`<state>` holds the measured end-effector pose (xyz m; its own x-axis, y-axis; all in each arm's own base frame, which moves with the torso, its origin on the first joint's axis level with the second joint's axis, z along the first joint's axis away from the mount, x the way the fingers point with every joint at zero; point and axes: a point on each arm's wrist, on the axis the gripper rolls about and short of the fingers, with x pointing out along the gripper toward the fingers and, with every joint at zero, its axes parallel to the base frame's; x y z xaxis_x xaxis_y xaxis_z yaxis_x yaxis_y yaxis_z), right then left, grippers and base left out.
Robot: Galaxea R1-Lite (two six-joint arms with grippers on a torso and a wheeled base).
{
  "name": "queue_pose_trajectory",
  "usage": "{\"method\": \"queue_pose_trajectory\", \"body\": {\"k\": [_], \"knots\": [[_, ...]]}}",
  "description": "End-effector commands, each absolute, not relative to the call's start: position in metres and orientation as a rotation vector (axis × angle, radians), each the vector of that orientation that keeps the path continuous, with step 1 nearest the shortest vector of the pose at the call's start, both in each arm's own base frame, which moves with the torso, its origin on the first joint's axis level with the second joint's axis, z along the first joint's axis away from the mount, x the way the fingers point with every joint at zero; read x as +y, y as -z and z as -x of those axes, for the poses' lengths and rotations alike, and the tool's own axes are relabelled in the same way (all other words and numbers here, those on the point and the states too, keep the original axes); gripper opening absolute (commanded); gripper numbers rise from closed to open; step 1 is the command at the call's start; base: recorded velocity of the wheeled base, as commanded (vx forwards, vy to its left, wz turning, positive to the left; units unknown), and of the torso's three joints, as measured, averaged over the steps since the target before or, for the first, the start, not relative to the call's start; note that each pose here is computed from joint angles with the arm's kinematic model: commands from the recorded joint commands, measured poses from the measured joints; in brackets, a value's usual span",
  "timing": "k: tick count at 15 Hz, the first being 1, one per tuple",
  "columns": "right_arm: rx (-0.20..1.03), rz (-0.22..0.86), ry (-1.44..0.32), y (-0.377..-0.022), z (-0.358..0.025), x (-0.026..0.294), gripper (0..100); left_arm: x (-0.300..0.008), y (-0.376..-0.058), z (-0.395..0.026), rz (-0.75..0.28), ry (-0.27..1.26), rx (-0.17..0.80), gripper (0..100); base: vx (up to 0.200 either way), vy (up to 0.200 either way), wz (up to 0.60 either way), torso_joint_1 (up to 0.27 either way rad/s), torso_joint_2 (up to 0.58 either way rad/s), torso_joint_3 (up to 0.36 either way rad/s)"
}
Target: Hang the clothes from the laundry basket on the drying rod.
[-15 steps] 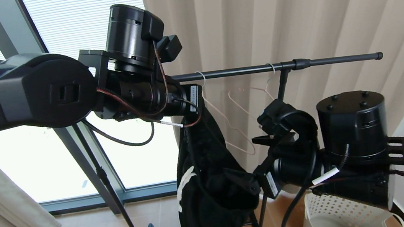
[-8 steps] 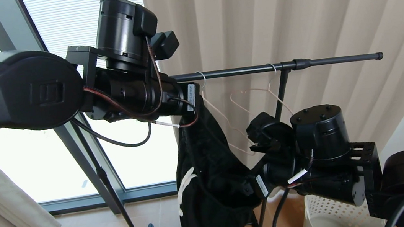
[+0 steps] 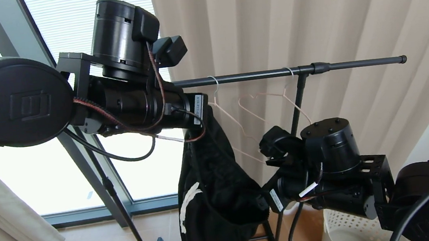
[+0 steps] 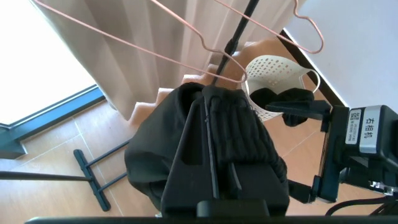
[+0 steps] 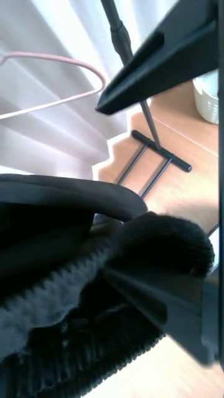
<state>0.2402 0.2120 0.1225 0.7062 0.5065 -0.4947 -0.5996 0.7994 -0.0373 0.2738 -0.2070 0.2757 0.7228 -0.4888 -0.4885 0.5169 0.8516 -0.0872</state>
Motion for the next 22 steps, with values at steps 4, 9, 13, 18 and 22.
{"method": "queue_pose_trajectory", "body": {"k": [4,9,13,18,22], "knots": [[0.496,0.185,-0.614,-0.122,-0.240,0.211,0,-0.201,-0.278,-0.266,-0.068,0.558,0.519,0,0.000,0.000,0.00,0.000,0.00,0.000],[0.468,0.131,-0.570,-0.131,-0.237,0.191,0,-0.196,-0.270,-0.260,-0.086,0.557,0.548,0,0.000,0.000,0.00,0.000,0.00,0.000],[0.411,0.033,-0.499,-0.151,-0.227,0.162,0,-0.188,-0.248,-0.254,-0.110,0.583,0.625,0,0.000,0.000,0.00,0.000,0.00,0.000],[0.355,0.007,-0.395,-0.166,-0.228,0.142,0,-0.186,-0.211,-0.248,-0.146,0.631,0.734,0,0.000,0.000,0.00,0.000,0.00,0.000],[0.346,-0.033,-0.345,-0.169,-0.227,0.140,0,-0.194,-0.191,-0.245,-0.165,0.656,0.742,0,0.000,0.000,0.00,0.000,0.00,0.000]]}}
